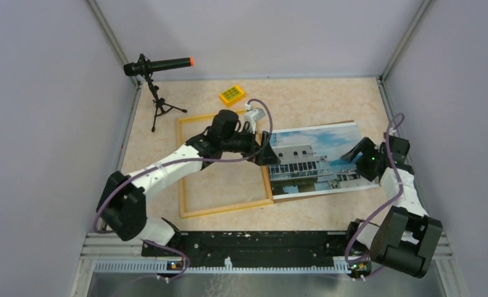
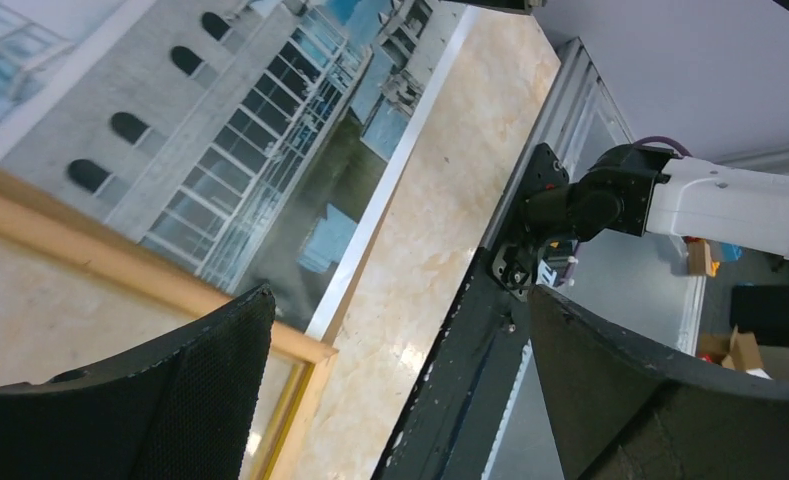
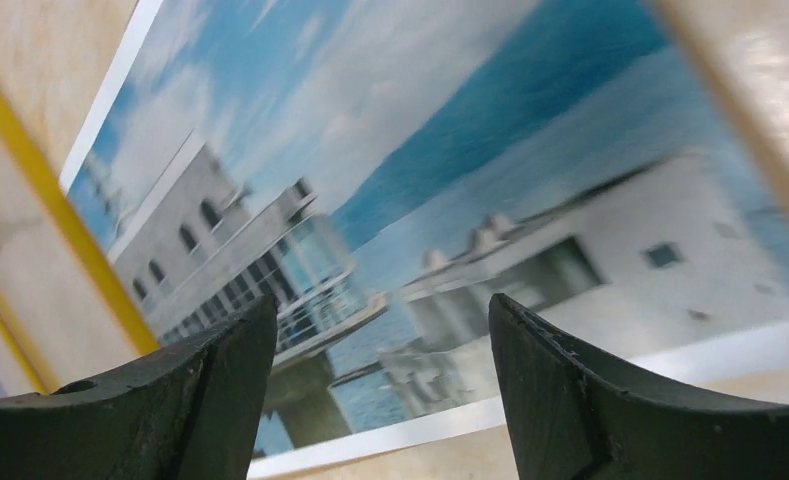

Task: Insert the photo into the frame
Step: Move the photo frame to the center of the board, then pick up the photo at the center of the board.

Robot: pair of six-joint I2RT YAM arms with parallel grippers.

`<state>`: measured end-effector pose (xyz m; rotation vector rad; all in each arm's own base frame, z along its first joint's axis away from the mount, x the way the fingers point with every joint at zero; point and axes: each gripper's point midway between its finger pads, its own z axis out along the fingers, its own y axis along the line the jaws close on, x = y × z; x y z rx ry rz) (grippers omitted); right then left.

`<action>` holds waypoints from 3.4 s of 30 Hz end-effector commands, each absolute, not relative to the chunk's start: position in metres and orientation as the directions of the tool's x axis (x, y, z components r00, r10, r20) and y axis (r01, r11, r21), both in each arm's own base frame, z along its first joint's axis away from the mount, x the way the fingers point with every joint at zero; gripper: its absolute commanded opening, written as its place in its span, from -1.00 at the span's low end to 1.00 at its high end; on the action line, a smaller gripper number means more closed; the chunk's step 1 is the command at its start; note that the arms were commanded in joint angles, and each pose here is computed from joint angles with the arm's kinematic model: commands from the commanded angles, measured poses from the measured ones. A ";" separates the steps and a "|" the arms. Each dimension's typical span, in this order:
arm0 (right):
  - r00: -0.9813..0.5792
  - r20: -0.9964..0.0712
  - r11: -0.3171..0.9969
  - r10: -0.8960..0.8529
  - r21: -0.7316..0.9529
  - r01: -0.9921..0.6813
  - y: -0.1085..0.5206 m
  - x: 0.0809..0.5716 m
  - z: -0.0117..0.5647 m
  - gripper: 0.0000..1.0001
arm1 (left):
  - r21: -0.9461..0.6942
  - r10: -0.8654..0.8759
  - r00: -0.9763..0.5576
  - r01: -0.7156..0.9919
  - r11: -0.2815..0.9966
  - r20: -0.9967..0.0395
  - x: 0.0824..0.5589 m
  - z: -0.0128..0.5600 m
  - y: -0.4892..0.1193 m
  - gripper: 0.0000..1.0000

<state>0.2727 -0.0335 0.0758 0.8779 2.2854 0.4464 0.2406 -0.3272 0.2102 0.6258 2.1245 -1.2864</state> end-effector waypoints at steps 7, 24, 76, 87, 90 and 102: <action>-0.831 -0.431 0.735 0.352 0.677 -0.039 0.146 0.278 0.097 0.30 | -0.595 -0.014 -0.648 0.689 0.414 -0.761 0.289 0.273 -0.378 0.97; -0.921 -0.333 0.668 0.203 0.735 -0.119 0.270 0.264 0.049 -0.10 | -0.344 -0.029 -0.388 0.775 0.530 -0.921 0.310 0.296 -0.350 0.97; -0.313 -0.505 0.527 0.804 0.362 0.769 -0.111 0.232 0.038 0.54 | -0.728 0.249 -0.931 0.363 0.581 -0.266 0.240 0.061 -0.426 0.86; -0.413 -0.491 0.641 0.767 0.601 0.477 -0.063 0.268 0.071 0.46 | -0.691 0.274 -0.943 0.326 0.646 -0.188 0.237 0.027 -0.418 0.82; -0.391 -0.527 0.656 0.755 0.623 0.426 -0.060 0.271 0.086 0.47 | -0.687 0.276 -0.942 0.328 0.649 -0.190 0.237 0.027 -0.418 0.82; -0.316 -0.469 0.555 0.825 0.778 0.295 -0.045 0.295 0.098 0.43 | -0.682 0.280 -0.935 0.351 0.641 -0.218 0.241 0.035 -0.419 0.82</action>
